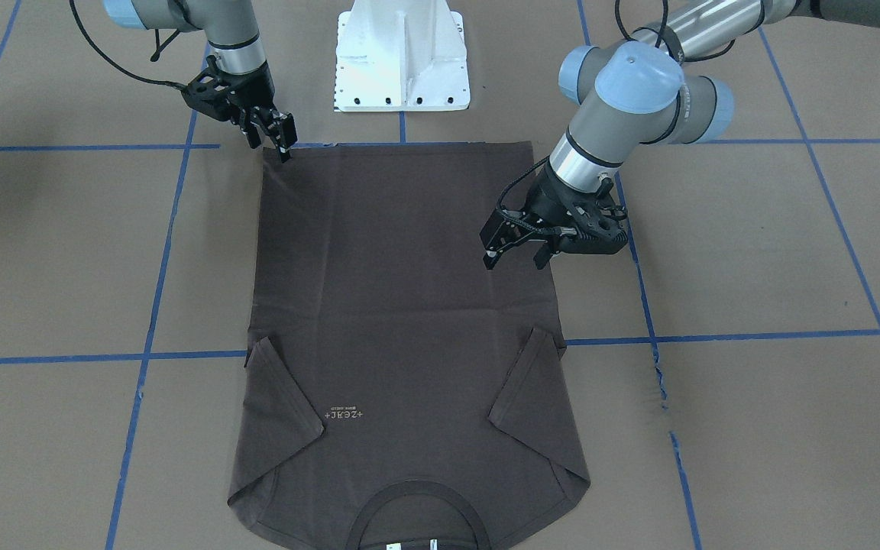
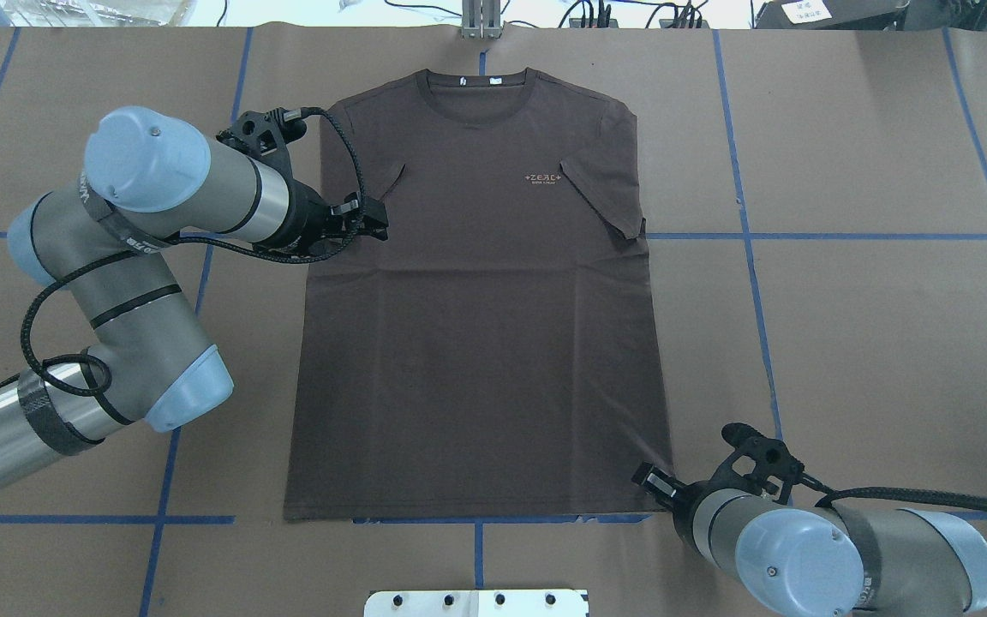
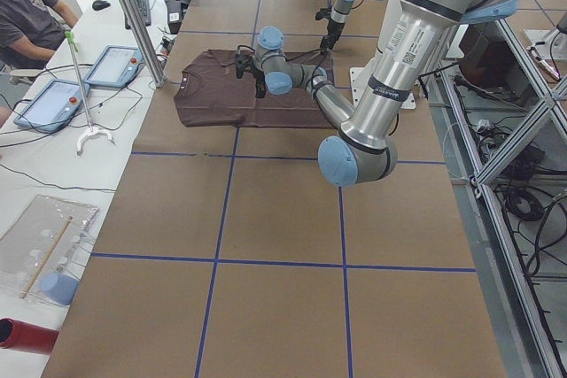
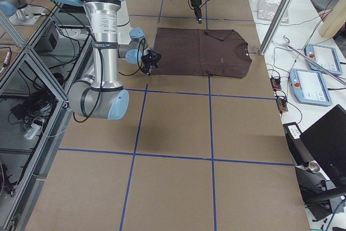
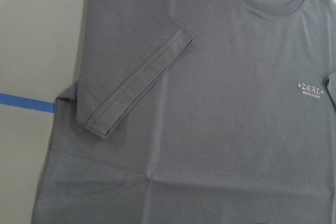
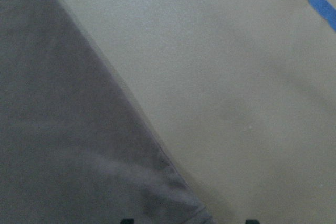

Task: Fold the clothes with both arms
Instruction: 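Move both grippers down to the shirt hem nearest the robot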

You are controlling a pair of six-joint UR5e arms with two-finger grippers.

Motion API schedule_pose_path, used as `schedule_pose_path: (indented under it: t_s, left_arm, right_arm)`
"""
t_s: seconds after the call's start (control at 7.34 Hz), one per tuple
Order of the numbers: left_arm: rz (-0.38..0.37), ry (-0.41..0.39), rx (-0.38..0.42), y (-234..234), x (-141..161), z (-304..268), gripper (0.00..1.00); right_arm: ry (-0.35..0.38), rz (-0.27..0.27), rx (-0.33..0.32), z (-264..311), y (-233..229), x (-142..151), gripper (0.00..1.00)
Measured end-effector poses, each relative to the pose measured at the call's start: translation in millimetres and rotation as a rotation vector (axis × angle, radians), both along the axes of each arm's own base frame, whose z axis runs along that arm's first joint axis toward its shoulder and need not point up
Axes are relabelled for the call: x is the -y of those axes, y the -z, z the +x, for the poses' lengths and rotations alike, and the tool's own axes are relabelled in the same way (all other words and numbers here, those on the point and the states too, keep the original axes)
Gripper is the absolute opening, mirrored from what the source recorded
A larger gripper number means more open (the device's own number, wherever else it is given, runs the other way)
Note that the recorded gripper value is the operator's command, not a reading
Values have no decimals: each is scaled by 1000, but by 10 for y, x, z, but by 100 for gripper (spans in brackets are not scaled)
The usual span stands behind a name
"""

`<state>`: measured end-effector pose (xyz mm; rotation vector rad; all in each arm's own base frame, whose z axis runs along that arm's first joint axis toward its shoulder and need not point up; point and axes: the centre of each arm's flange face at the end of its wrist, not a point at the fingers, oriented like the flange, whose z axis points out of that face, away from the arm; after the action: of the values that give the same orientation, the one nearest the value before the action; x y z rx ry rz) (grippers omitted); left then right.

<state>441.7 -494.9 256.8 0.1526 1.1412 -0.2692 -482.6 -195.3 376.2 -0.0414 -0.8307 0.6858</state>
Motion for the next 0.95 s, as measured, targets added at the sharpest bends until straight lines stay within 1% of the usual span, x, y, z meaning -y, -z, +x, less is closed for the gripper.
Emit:
schedule_pose_path:
  t_s: [0.68, 0.82, 0.95]
  left_arm:
    - [-9, 5, 2, -34, -6, -6, 90]
    - [-32, 10, -7, -60, -106, -16, 87]
    - [-73, 5, -28, -101, -384, -45, 79]
  right_arm:
    - [2, -9, -16, 59, 106, -39, 0]
    - [2, -8, -10, 84, 162, -41, 0]
    - [1, -7, 2, 127, 238, -38, 0]
